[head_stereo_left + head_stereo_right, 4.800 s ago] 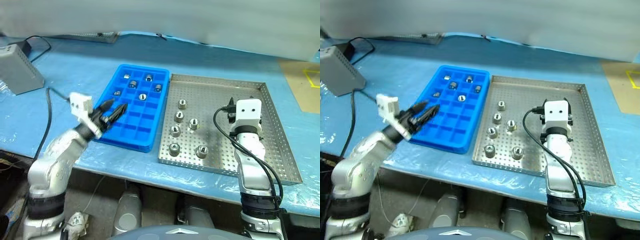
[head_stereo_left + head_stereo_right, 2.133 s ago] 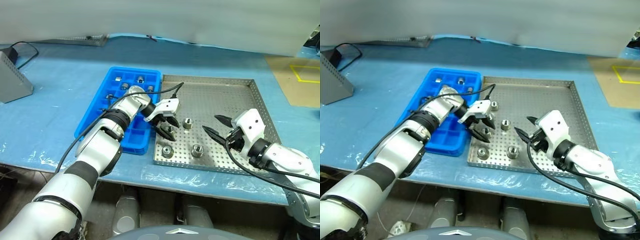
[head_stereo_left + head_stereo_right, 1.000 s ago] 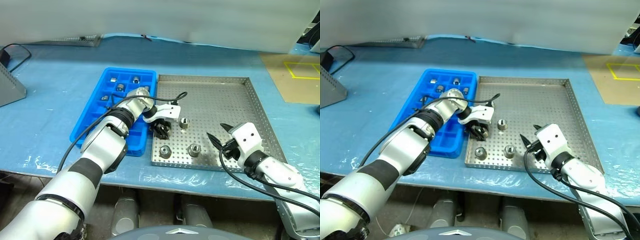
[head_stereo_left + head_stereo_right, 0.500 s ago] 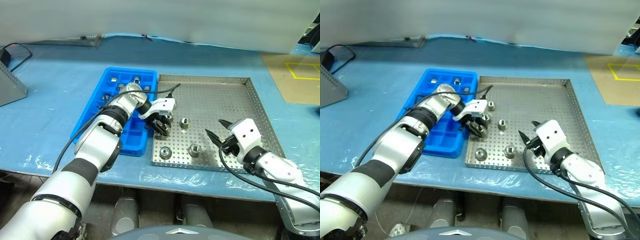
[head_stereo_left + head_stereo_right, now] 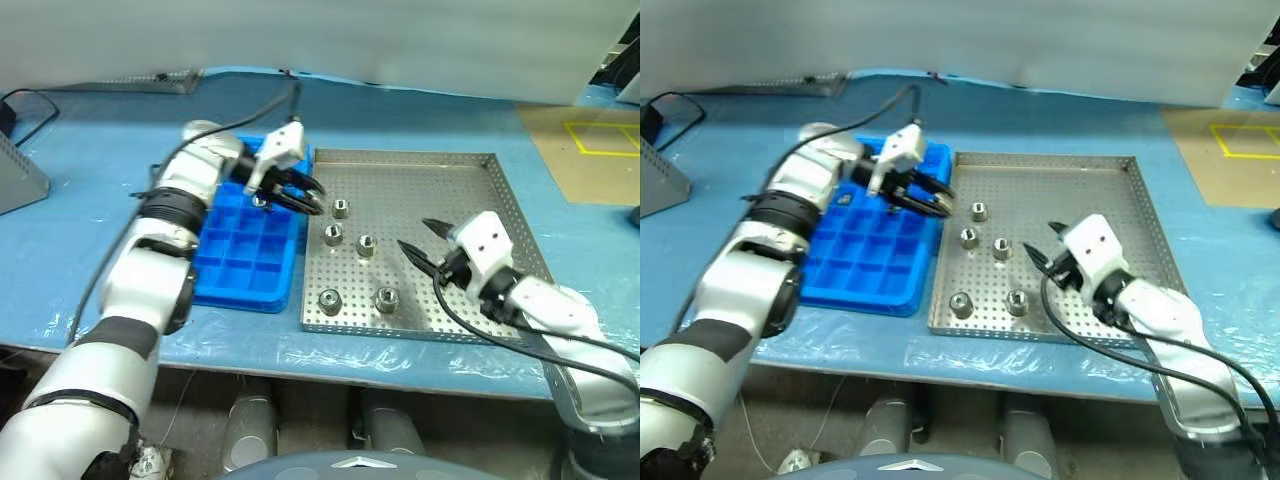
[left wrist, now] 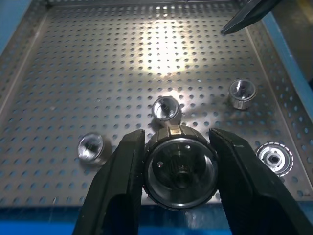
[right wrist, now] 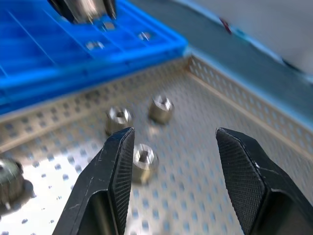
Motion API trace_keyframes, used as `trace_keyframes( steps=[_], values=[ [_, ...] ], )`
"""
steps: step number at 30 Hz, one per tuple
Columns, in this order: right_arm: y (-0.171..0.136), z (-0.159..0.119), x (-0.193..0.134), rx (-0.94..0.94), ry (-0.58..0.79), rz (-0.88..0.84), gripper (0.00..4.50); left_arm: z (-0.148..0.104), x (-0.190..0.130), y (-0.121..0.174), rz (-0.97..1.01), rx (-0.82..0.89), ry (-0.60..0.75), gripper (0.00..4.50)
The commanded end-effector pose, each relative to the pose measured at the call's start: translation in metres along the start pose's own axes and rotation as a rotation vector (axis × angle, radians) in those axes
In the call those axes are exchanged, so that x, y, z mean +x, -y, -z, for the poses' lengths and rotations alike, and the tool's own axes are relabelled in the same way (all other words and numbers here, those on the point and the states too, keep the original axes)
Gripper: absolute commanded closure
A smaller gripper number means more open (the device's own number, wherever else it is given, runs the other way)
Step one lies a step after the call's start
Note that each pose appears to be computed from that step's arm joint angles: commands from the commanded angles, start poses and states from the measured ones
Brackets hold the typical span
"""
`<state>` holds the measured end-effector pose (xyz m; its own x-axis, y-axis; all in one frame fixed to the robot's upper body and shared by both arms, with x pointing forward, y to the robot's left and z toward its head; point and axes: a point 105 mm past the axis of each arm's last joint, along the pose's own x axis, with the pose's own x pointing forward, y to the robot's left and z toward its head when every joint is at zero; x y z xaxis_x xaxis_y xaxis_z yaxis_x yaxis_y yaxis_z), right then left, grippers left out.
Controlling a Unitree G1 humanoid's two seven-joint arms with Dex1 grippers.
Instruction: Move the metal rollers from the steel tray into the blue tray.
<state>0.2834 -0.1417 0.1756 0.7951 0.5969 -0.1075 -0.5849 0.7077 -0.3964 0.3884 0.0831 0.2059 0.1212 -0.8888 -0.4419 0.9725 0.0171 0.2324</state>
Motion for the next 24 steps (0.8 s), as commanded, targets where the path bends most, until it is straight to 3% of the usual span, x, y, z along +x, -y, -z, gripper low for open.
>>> trace_keyframes(
  steps=[1,10,19,24],
  values=[
    [-0.012,-0.02,0.016,-0.019,0.068,-0.14,1.78,0.005,-0.026,-0.012,-0.157,-0.021,0.035,2.77],
    [-0.022,-0.037,0.05,-0.081,0.119,-0.329,1.78,0.059,-0.063,-0.011,-0.418,-0.181,-0.017,2.77],
    [-0.027,-0.035,0.059,-0.087,0.13,-0.378,1.78,0.085,-0.072,-0.005,-0.631,-0.254,-0.072,2.77],
    [-0.027,-0.027,0.061,-0.083,0.11,-0.372,1.78,0.092,-0.079,0.006,-0.645,-0.284,-0.092,2.77]
  ],
)
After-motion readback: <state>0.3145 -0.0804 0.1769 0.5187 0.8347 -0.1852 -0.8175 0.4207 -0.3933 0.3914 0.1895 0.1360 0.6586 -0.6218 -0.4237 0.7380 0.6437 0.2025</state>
